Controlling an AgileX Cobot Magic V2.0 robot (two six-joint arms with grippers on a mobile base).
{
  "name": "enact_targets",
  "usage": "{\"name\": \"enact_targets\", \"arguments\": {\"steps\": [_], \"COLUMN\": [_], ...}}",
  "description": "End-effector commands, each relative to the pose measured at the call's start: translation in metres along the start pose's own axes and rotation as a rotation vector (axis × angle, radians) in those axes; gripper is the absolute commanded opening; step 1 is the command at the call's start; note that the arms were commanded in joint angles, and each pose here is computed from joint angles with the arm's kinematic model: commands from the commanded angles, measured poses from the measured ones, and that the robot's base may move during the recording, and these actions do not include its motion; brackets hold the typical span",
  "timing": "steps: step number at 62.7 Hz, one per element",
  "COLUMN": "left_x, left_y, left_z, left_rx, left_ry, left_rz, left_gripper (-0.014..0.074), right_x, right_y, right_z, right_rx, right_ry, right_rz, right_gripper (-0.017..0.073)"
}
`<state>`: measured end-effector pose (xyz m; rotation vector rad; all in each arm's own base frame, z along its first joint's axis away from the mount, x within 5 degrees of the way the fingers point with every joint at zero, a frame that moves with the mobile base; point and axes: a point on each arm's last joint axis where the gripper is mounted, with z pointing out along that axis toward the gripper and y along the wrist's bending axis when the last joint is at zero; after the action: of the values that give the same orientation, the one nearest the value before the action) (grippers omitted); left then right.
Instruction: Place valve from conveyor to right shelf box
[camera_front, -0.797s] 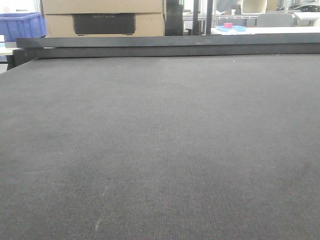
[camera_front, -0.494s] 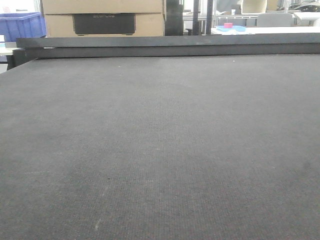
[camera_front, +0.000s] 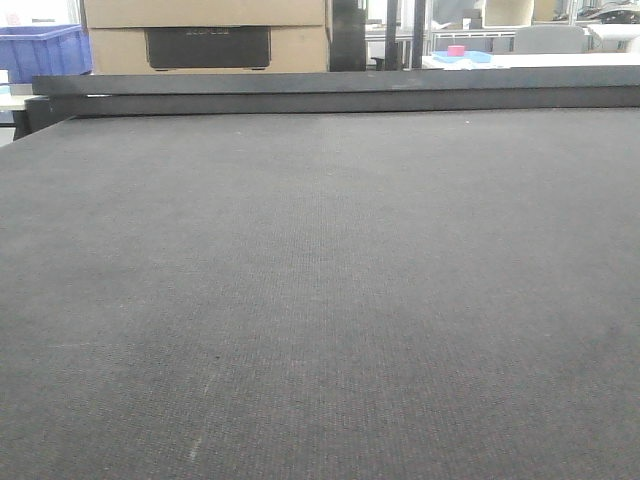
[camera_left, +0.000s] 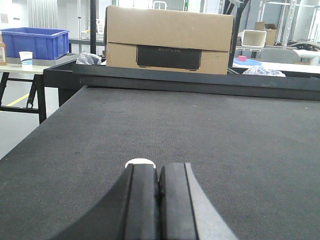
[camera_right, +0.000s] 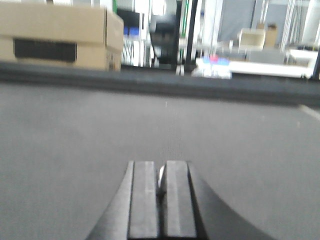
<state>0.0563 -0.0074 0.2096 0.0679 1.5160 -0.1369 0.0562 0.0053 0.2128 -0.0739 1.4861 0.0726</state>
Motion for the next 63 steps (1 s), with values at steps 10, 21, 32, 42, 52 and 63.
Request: {"name": "enact_targets", "arguments": {"steps": [10, 21, 32, 42, 52, 63], "left_x": [-0.025, -0.070, -0.104, -0.126, -0.142, -0.152], "left_y": [-0.001, -0.002, -0.003, -0.005, -0.006, -0.007], "left_z": [-0.005, -0.011, 0.008, 0.043, 0.085, 0.132], "left_rx": [0.001, -0.007, -0.014, -0.013, -0.023, -0.027], "left_ry": [0.024, 0.051, 0.170, 0.349, 0.545, 0.630], "left_rz": [-0.006, 0.012, 0.012, -0.013, -0.012, -0.012], "left_gripper": [-0.0111, -0.0111, -0.0111, -0.0111, -0.0111, -0.0111], "right_x": [-0.028, -0.066, -0.089, -0.102, -0.114, -0.124], "right_y": [0.000, 0.001, 0.002, 0.002, -0.002, -0.005], "right_z": [-0.004, -0.005, 0.015, 0.047, 0.087, 0.129], "right_rx": [-0.005, -0.015, -0.021, -0.019, 0.000, 0.013], "right_ry": [-0.018, 0.049, 0.204, 0.412, 0.647, 0.822], "right_rz": [0.069, 0.054, 0.054, 0.030, -0.041, -0.077], "right_gripper": [-0.0164, -0.0164, -0.0164, -0.0164, -0.0164, -0.0164]}}
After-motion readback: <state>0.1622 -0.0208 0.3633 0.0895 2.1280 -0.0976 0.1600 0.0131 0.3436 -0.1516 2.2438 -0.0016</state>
